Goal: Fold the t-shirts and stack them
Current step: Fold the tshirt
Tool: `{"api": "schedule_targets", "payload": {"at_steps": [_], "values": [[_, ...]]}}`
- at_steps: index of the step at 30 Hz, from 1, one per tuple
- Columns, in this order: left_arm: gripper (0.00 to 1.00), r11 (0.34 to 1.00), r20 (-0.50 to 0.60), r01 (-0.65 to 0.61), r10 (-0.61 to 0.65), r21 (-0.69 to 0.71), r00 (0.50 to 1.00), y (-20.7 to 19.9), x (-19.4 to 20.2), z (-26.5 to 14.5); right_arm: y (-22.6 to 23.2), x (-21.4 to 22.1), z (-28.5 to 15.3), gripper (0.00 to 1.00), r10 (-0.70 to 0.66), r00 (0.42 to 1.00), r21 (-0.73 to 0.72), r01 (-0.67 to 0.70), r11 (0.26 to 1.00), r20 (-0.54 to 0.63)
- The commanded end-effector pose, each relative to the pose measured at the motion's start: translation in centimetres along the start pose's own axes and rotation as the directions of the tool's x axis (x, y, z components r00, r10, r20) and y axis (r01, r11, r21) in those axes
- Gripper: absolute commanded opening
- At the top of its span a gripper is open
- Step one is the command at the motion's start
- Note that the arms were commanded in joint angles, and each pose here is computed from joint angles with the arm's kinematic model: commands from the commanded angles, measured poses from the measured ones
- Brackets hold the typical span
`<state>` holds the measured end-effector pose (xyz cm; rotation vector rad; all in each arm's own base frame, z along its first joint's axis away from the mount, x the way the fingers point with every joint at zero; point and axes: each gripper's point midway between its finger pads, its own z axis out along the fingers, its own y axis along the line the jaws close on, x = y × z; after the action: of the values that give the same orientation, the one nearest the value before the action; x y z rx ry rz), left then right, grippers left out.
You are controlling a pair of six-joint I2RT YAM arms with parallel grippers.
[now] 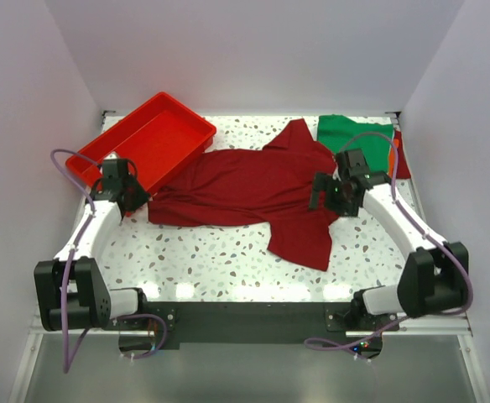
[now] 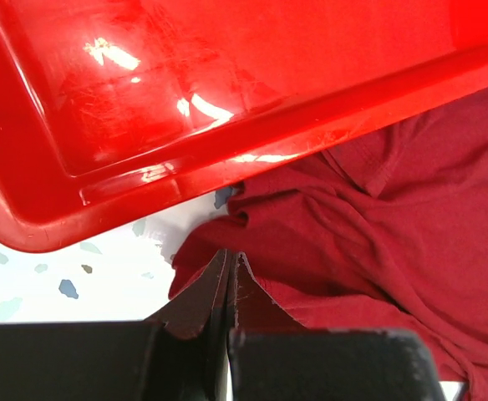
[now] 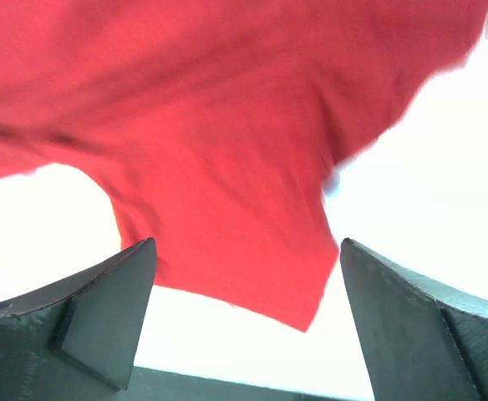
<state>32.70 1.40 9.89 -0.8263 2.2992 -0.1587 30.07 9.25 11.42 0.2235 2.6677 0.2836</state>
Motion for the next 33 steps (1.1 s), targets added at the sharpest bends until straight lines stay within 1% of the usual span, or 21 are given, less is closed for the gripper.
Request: {"api": "schedule_targets", "payload": {"at_steps": [1,2,4,5,7,8,10,12,14,19,20,25,30,33], "values": [[0.00,0.997,0.060,-0.038,0.034,0.068,0.998,-1.3,-1.8,-1.4,-2.9,5.8,-1.1,0.93,0.066,0.993,0.100,-0.056,0.993,-0.097],[0.00,0.997,0.058,-0.042,0.038,0.071,0.998,-1.3,-1.8,-1.4,-3.6,7.3,-1.0,0.91,0.080,0.989,0.118,-0.065,0.991,-0.123],[0.00,0.996,0.056,-0.048,0.044,0.076,0.997,-1.3,-1.7,-1.6,-4.1,8.6,-1.2,0.89,0.114,0.984,0.139,-0.095,0.986,-0.137],[0.00,0.996,0.054,-0.051,0.047,0.078,0.997,-1.3,-1.6,-1.7,-4.4,9.5,-1.1,0.84,0.122,0.981,0.145,-0.100,0.984,-0.149],[0.00,0.995,0.052,-0.055,0.051,0.079,0.997,-1.2,-1.5,-1.7,-4.5,10.3,-0.9,0.80,0.155,0.974,0.150,-0.130,0.980,-0.165],[0.00,0.995,0.049,-0.059,0.055,0.078,0.997,-1.2,-1.4,-1.6,-4.8,11.2,-0.7,0.76,0.164,0.970,0.161,-0.135,0.978,-0.181],[0.00,0.994,0.035,-0.066,0.063,0.092,0.997,-1.4,-1.0,-1.6,-5.0,12.1,-0.4,0.73,0.187,0.963,0.174,-0.154,0.973,-0.194],[0.00,0.993,0.028,-0.070,0.068,0.093,0.997,-1.3,-0.8,-1.5,-5.2,13.3,0.0,0.66,0.201,0.957,0.175,-0.165,0.971,-0.209],[0.00,0.993,0.027,-0.079,0.077,0.090,0.997,-1.2,-0.8,-1.5,-5.3,14.4,0.4,0.63,0.217,0.951,0.180,-0.179,0.967,-0.220],[0.00,0.991,0.017,-0.102,0.101,0.088,0.995,-1.0,-0.4,-1.4,-5.3,15.0,1.0,0.56,0.223,0.951,0.174,-0.188,0.967,-0.214],[0.00,0.991,0.013,-0.104,0.103,0.087,0.995,-0.9,-0.4,-1.4,-5.3,15.2,1.1,0.53,0.225,0.950,0.172,-0.190,0.967,-0.217],[0.00,0.990,0.008,-0.104,0.104,0.093,0.995,-1.0,-0.2,-1.5,-5.0,15.5,1.9,0.46,0.233,0.947,0.158,-0.201,0.967,-0.222],[0.00,0.989,0.008,-0.112,0.112,0.092,0.994,-0.9,-0.2,-1.6,-4.5,14.7,2.6,0.44,0.235,0.952,0.142,-0.210,0.967,-0.198],[0.00,0.989,0.006,-0.118,0.118,0.087,0.993,-0.8,-0.2,-1.7,-4.3,14.6,2.9,0.42,0.231,0.952,0.145,-0.204,0.968,-0.203]]}}
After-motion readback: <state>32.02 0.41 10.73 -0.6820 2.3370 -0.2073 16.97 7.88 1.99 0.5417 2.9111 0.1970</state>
